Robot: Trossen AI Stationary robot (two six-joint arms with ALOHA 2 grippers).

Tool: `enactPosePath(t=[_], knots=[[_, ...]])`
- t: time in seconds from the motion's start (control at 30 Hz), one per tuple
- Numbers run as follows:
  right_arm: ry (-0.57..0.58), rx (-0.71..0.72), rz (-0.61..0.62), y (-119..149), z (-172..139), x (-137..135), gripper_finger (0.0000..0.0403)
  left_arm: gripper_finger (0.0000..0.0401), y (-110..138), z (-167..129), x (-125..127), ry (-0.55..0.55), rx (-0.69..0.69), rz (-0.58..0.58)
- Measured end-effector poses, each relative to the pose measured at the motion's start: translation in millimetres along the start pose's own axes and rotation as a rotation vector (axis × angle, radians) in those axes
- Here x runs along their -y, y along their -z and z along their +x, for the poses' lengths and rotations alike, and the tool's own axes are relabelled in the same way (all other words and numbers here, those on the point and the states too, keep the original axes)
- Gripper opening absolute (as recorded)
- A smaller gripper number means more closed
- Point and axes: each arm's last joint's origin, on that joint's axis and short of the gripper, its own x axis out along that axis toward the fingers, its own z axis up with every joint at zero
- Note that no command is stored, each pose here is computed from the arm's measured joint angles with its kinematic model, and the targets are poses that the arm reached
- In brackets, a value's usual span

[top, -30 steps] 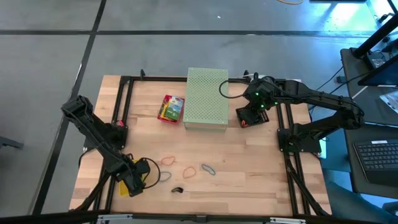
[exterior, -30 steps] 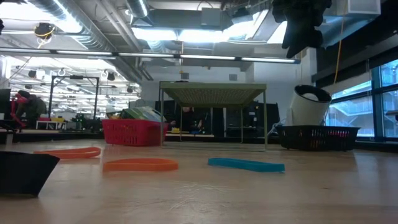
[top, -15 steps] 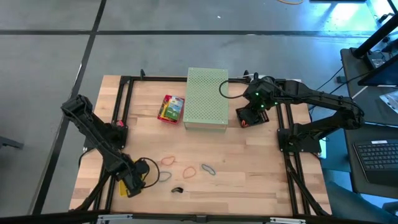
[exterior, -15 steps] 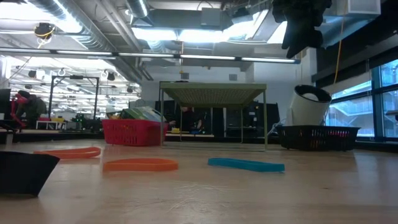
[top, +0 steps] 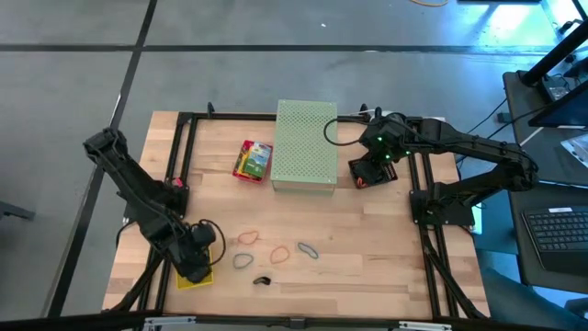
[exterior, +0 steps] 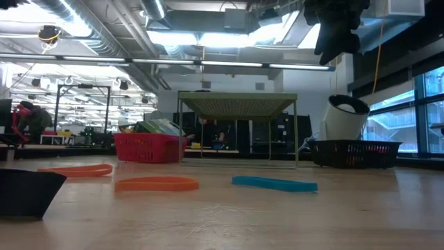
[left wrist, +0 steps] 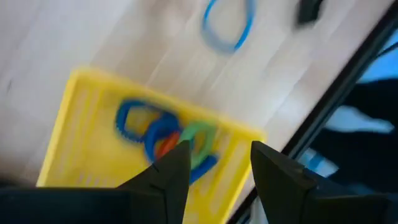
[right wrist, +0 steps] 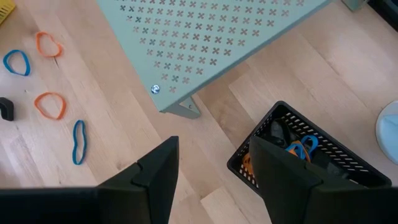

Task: Pick & Place Office Desk Supplies
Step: Put the black rubber band into the black bin

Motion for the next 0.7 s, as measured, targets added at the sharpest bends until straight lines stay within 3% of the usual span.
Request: enactPosePath(t=[0.13,0.23,0.53,0.7], knots=[[0.0,0.0,0.002,0,0,0,0.0197,0.0157,-16,2,7,0.056,0.166,0.036],[0.0,0.0,0.004,0,0,0,0.0197,0.0157,-34,9,10,0.044,0.216,0.059],[-0.003,-0.001,0.028,0,0,0,0.0197,0.0162,-75,50,22,0.076,0.126,0.277],[-0.003,-0.002,0.032,0,0,0,0.0197,0.0162,-85,66,34,0.19,0.113,0.36]])
